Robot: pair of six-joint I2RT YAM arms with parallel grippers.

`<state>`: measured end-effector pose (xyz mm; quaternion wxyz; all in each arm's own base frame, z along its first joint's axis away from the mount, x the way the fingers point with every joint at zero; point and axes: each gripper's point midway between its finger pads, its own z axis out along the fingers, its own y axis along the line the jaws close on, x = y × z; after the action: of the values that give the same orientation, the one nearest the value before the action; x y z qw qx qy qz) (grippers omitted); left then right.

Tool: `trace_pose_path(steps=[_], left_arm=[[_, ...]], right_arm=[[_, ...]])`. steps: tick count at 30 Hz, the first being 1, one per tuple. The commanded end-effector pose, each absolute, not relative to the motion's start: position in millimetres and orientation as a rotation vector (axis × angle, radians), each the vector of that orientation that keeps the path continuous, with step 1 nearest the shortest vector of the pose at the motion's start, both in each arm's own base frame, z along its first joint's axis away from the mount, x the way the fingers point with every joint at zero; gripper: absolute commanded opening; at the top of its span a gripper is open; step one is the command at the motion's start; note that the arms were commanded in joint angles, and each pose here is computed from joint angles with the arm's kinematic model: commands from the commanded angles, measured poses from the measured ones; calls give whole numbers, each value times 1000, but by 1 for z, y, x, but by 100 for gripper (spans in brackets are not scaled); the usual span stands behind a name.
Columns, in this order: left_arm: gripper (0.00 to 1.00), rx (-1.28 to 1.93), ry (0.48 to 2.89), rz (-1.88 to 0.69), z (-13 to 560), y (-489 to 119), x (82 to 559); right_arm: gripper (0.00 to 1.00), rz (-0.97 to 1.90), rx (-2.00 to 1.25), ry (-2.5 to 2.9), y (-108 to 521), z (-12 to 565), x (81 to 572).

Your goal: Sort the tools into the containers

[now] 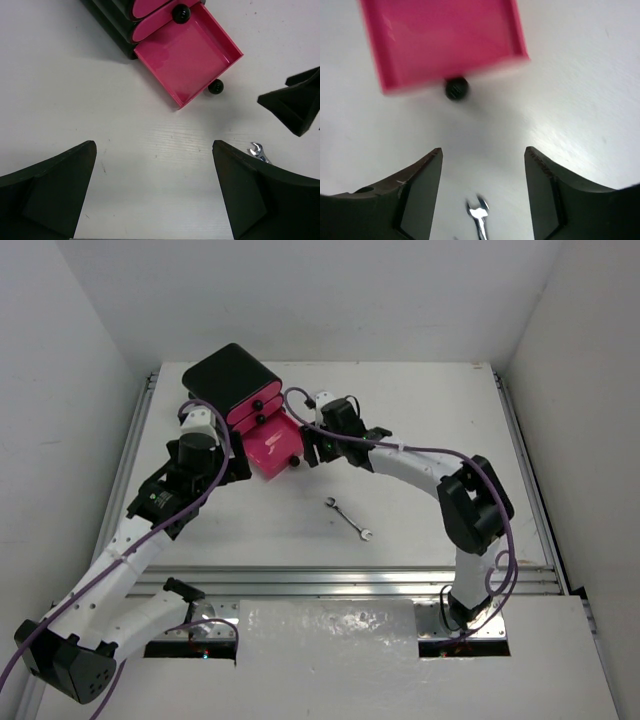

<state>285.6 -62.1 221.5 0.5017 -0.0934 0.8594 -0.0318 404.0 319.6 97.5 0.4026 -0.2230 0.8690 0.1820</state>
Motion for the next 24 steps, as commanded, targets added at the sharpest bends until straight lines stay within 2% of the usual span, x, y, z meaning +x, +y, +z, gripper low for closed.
trace_pose_path(steps=[1,3,7,14,24], left_arm=[[100,-254,2017,-81,235,-57,289],[100,-256,2018,-75,235,-56,289],[100,-252,2027,-76,232,-57,289],[100,-243,2027,-90,233,-60,289],[100,-229,2032,-107,232,-63,290]], right_arm=[[63,57,-728,2631,237,34,341],[55,12,-723,2672,230,32,336],[47,46,-792,2725,231,27,325],[43,124,-846,2768,230,13,302],[44,146,-860,2741,243,16,285]])
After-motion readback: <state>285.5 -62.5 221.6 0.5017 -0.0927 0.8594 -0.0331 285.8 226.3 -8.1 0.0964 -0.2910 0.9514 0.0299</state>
